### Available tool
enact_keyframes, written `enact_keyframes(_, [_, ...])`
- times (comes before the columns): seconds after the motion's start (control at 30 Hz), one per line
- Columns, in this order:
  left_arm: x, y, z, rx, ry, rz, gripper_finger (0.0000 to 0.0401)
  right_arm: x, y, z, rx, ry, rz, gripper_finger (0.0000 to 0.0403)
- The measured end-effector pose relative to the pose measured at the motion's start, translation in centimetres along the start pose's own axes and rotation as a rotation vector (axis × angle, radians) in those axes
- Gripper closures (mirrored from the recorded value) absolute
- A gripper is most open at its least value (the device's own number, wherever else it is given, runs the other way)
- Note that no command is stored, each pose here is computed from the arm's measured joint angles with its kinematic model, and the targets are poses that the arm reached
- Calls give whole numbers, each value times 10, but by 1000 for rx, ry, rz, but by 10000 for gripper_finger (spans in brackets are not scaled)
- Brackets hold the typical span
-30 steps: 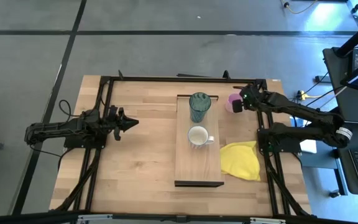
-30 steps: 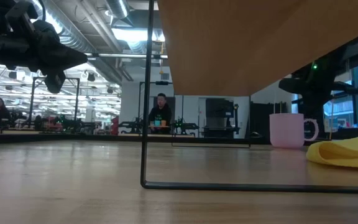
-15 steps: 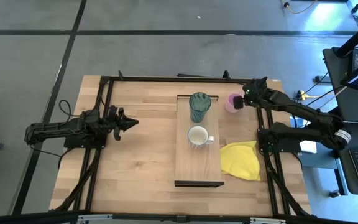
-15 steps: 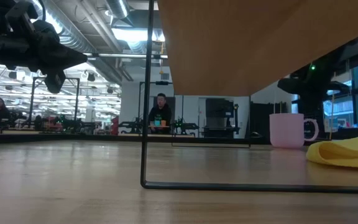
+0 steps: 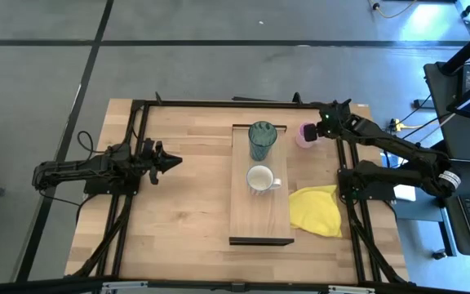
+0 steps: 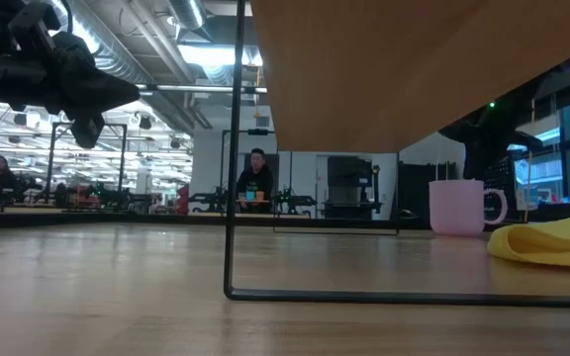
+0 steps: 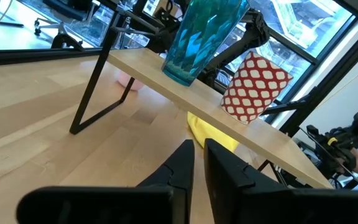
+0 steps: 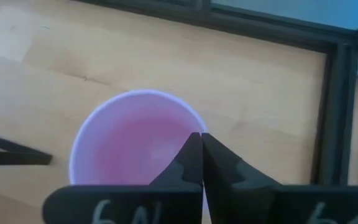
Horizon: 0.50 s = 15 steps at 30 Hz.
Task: Stack small to large cups/mugs on shelf
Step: Put the pink mug on the shelf
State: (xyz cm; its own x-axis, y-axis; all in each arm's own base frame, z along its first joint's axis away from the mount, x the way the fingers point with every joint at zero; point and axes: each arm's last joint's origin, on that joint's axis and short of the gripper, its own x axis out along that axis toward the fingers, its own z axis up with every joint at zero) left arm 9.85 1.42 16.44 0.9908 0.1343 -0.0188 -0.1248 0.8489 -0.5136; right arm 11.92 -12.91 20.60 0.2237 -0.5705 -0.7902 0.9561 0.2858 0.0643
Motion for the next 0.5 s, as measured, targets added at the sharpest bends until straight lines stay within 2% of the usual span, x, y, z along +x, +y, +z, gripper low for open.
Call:
enact_keyframes(0.3, [0,0,0,0,0,0,361,0,1,0,-37,12,39,403])
enact_keyframes(0.5, [0,0,0,0,-1,0,369,-2,10,3,-173,19,258,382])
